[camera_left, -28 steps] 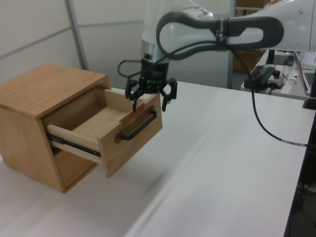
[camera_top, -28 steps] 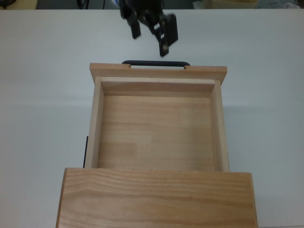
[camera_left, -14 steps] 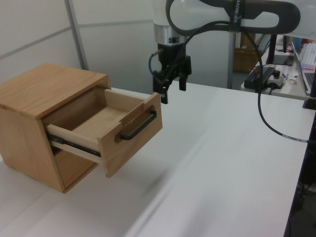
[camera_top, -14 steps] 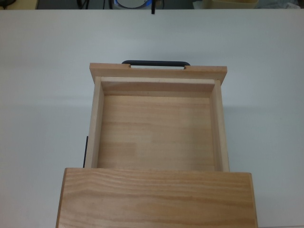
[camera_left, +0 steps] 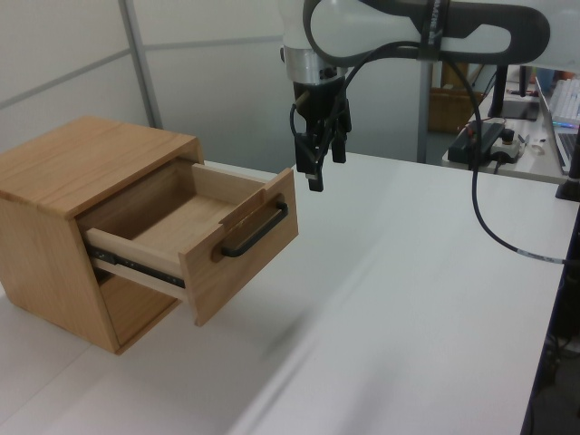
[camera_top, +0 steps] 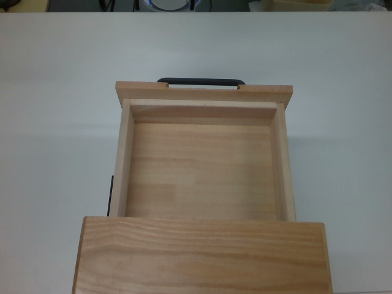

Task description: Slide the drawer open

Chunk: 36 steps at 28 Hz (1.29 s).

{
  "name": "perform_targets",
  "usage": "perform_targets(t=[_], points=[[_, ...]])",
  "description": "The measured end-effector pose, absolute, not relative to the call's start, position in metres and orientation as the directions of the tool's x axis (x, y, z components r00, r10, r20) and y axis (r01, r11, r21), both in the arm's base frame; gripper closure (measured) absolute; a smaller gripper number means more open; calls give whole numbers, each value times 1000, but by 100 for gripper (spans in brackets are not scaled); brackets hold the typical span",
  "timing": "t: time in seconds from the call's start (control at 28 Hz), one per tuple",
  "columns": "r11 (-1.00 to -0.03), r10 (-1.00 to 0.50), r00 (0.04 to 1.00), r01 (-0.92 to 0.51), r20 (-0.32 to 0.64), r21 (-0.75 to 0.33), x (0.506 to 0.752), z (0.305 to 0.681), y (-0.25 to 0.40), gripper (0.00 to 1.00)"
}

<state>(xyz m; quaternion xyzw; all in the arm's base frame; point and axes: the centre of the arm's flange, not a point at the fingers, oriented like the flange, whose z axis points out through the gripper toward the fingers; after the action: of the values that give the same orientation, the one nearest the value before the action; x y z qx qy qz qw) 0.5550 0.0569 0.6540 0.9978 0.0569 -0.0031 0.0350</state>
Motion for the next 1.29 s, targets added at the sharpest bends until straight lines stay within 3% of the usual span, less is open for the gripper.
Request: perform_targets(t=[0.57,0.89,1.29], points=[[-975,199,980,200,-22,94,556,652,53,0],[-979,205,979,205,-11,-16,559,652,5,0],[-979,203,979,203,-10,-20,559,652,1,0]])
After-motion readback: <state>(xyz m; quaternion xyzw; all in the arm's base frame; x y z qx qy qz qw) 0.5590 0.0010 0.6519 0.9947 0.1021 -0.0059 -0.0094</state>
